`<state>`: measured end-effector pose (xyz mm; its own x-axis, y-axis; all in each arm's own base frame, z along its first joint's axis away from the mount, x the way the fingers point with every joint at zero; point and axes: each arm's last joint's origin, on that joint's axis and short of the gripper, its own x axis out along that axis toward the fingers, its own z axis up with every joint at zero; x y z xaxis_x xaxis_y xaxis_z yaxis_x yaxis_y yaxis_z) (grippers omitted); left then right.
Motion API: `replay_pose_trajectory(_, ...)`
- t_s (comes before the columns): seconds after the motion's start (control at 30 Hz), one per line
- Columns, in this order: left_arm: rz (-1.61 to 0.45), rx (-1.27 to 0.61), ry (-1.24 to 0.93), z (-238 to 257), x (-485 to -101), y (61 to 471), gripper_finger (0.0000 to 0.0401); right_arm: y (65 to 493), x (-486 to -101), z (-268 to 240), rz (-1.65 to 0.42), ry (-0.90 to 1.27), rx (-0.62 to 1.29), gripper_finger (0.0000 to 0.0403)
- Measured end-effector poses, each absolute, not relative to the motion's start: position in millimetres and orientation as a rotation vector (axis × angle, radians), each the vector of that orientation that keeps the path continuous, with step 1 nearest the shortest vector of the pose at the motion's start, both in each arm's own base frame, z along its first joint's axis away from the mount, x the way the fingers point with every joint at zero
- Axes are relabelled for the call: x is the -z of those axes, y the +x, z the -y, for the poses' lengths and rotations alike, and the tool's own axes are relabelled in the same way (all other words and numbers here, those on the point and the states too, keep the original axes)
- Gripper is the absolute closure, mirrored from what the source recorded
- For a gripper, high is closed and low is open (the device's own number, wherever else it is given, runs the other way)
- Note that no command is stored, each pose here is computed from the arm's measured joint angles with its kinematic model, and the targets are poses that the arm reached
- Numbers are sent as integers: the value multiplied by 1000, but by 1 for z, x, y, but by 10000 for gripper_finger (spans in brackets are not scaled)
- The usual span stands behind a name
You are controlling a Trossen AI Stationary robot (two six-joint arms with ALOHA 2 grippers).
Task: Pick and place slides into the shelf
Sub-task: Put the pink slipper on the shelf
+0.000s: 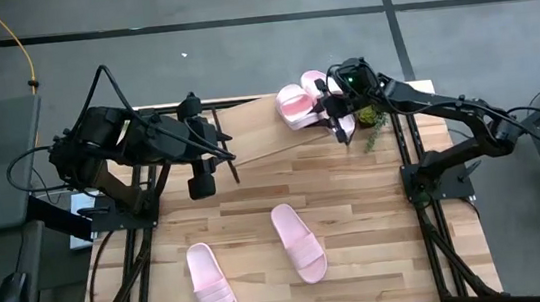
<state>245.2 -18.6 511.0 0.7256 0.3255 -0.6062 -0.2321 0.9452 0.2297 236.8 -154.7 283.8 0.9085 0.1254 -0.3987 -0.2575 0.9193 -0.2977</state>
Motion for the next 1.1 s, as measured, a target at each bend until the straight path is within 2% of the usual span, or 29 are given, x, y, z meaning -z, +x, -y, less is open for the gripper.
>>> replay_pose_trajectory(0.3, -694, -308, 141, 19, -511, 245, 240, 235, -280, 156, -443, -296, -153, 235)
replay_pose_trajectory(0.5, -694, -302, 134, 19, -511, 245, 240, 233, -275, 155, -503, -221, -130, 189)
replay_pose_trajectory(0.8, -694, -300, 133, 19, -511, 245, 240, 230, -271, 152, -554, -100, -125, 148)
replay_pose_trajectory(1.1, -694, -300, 131, 19, -511, 245, 240, 231, -269, 147, -573, -7, -131, 130)
